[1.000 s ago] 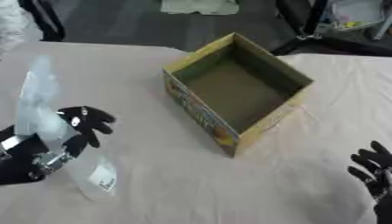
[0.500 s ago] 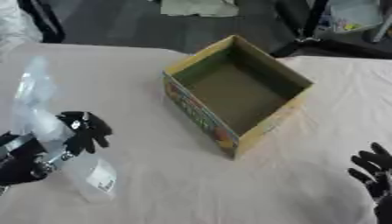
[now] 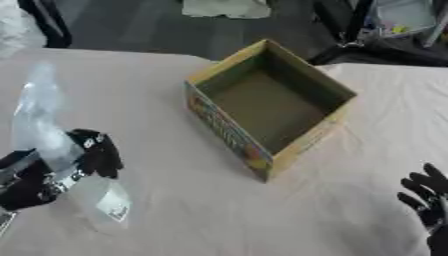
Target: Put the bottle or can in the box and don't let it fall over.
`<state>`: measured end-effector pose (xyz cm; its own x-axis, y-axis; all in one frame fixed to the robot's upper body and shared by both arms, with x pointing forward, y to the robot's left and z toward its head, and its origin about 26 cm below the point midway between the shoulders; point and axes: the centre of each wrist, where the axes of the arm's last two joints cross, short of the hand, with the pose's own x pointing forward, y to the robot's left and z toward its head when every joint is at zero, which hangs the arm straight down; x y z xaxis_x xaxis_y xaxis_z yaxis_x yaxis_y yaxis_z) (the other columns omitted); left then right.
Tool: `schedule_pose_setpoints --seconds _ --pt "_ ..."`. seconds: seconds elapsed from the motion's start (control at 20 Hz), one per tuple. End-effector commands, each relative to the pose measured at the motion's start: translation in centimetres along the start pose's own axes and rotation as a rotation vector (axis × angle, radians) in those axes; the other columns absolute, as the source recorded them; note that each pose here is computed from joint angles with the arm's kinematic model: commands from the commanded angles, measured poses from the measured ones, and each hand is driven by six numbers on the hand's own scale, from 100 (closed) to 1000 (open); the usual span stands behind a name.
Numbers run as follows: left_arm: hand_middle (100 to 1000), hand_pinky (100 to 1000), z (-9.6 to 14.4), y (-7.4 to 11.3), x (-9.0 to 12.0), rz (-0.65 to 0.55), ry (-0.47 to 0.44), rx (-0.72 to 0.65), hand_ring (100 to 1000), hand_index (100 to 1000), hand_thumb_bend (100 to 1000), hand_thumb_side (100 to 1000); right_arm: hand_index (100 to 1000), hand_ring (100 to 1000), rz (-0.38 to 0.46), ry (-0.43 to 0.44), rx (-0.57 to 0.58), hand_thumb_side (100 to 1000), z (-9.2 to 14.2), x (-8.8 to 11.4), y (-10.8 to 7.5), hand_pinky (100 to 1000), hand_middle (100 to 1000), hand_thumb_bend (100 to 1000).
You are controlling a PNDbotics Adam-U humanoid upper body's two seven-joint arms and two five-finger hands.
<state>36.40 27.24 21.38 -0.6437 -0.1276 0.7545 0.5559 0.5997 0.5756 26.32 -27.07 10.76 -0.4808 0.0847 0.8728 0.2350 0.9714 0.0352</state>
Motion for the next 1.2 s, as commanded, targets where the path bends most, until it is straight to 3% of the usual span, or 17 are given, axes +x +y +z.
schedule_pose_setpoints --seconds 0.05,0.45,0.75,0.95,1.2 --pt "499 619 -0.2 0.4 0.2 -0.015 -0.019 0.005 457 433 100 566 742 856 -0.005 -0.019 -0.002 840 -0.2 0.4 -0.1 821 992 100" --pt "488 469 -0.5 0.2 -0.5 0.022 -0.061 0.041 357 417 100 565 742 856 -0.010 -0.020 -0.001 840 -0.3 0.5 0.0 820 992 100" --pt "448 479 -0.8 0.2 -0.2 0.003 -0.130 0.024 343 417 100 569 741 854 -0.012 -0.021 -0.002 840 -0.3 0.5 0.0 821 991 100" --pt "397 473 -0.9 0.2 0.2 -0.007 -0.173 0.008 311 321 100 567 741 854 -0.012 -0.021 -0.002 839 -0.3 0.5 0.0 821 991 100" --pt "348 452 -0.9 0.4 1.2 -0.020 -0.219 -0.010 271 270 100 569 741 854 -0.012 -0.022 0.000 838 -0.3 0.5 -0.1 821 991 100"
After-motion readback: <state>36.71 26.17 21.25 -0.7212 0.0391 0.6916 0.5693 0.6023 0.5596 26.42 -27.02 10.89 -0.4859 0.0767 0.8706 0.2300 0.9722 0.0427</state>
